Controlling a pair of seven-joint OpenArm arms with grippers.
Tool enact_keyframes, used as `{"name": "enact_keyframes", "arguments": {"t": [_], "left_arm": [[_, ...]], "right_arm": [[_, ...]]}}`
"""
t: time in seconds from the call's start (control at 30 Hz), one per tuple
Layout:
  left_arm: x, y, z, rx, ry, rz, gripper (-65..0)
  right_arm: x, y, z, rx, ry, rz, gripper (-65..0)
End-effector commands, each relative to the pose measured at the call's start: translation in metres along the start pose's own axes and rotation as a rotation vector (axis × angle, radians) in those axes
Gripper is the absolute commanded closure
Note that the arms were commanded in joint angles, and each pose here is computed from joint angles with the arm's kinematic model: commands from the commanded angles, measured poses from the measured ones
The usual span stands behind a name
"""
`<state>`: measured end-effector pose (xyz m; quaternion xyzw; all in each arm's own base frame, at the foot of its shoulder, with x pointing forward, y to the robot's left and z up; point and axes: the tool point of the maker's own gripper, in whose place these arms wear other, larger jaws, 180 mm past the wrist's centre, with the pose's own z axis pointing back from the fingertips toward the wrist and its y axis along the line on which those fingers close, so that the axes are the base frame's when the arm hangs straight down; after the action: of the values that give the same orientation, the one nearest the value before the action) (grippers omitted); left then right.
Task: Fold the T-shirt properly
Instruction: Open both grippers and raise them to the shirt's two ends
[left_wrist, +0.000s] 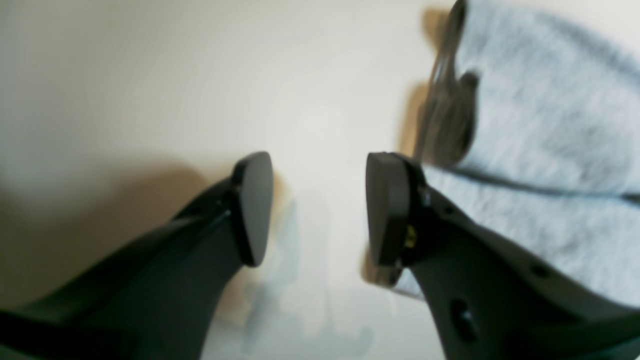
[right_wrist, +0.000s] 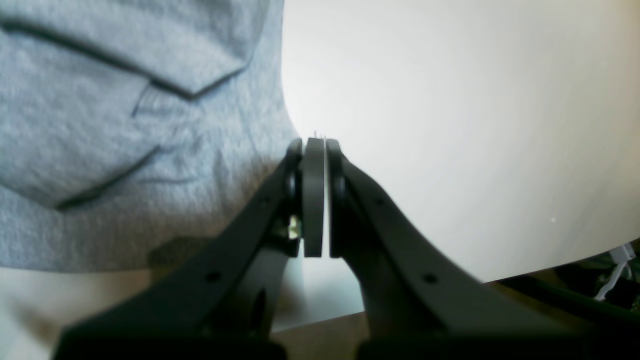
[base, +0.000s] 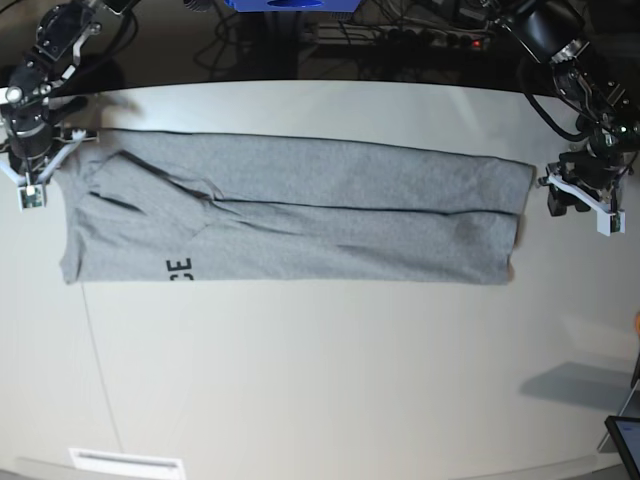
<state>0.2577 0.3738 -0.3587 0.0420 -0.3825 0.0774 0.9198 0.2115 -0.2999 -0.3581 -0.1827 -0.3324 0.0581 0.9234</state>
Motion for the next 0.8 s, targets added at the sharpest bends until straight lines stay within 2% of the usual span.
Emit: {"name": "enact_keyframes", "arguments": {"t": [0.0, 0.2, 0.3, 0.43, 0.57, 0.67, 0.77], "left_arm": [[0.021, 0.004, 0.002, -0.004, -0.062, -0.005, -30.6], [0.047, 0.004, 0.016, -0.136, -0.187, 0.026, -30.4], [0.057, 0.017, 0.026, -0.126, -0.240, 0.070, -30.4], [0.048, 0.031, 0.018, -0.125, -0.191, 0.138, -30.2], [0.043, 0.033, 0.006, -0.196, -0.193, 0.249, -31.4], [0.039, 0.031, 0.001, -0.248, -0.203, 0.326, -39.8], [0.039, 0.028, 0.000, -0.264, -0.211, 0.342, -49.7]], "right_arm": [[0.013, -0.007, 0.004, -0.022, -0.063, 0.000, -1.7], [0.007, -0.002, 0.006, -0.009, -0.063, 0.000, -1.7], [0.005, 0.000, 0.006, -0.006, -0.061, 0.000, -1.7], [0.004, 0.000, 0.005, -0.003, -0.058, -0.002, -1.7], [0.004, 0.001, 0.005, -0.003, -0.059, -0.003, -1.7], [0.005, 0.000, 0.005, -0.003, -0.060, -0.004, -1.7], [0.004, 0.001, 0.005, -0.002, -0.059, -0.004, -1.7]]}}
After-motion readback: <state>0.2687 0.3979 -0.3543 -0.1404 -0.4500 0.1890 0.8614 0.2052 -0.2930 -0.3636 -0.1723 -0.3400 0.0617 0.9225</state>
